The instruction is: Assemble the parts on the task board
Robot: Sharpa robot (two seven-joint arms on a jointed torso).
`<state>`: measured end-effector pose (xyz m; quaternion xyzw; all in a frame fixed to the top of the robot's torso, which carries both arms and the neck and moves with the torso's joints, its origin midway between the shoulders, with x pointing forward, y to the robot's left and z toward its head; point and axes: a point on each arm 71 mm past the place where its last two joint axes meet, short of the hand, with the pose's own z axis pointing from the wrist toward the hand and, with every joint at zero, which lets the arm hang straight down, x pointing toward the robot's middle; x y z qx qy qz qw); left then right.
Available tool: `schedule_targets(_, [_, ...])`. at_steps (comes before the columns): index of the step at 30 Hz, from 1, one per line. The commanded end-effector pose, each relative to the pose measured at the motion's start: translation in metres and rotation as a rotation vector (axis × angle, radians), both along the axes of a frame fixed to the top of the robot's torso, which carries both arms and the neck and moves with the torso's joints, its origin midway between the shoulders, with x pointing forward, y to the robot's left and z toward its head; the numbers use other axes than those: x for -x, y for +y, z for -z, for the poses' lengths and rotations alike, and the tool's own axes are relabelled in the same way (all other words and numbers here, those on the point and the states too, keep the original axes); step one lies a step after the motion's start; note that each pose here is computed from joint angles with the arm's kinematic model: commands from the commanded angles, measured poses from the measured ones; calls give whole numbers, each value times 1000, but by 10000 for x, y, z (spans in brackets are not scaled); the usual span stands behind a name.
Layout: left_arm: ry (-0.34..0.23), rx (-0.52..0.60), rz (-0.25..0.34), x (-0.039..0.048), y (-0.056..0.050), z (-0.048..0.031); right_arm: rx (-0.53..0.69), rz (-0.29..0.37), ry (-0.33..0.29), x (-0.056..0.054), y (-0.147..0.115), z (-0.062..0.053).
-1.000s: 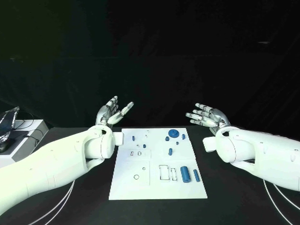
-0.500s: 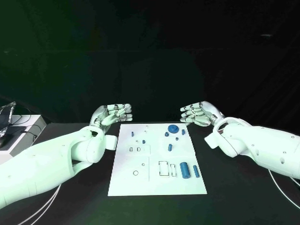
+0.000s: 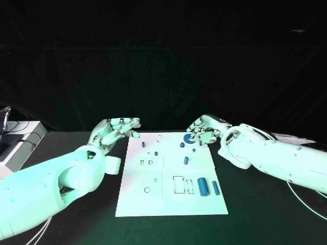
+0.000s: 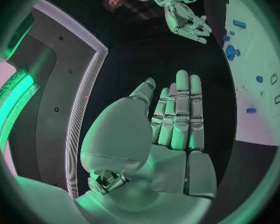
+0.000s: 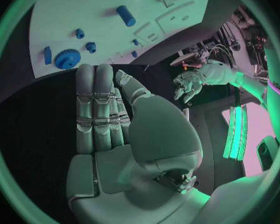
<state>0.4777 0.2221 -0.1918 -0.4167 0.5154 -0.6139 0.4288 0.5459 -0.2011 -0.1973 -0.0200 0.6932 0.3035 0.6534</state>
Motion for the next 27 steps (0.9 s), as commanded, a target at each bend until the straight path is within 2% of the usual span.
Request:
schedule_targets(1, [-29,14,53,50,-76,-51,183,13,-35,-44,20,10])
schedule_targets(15, [-16,22,89,105,-102,-84,356,6,-75,-118,144,12])
schedule_targets(27, [-6,20,97,109,-94,-78,396,11,-72,-137,159,32])
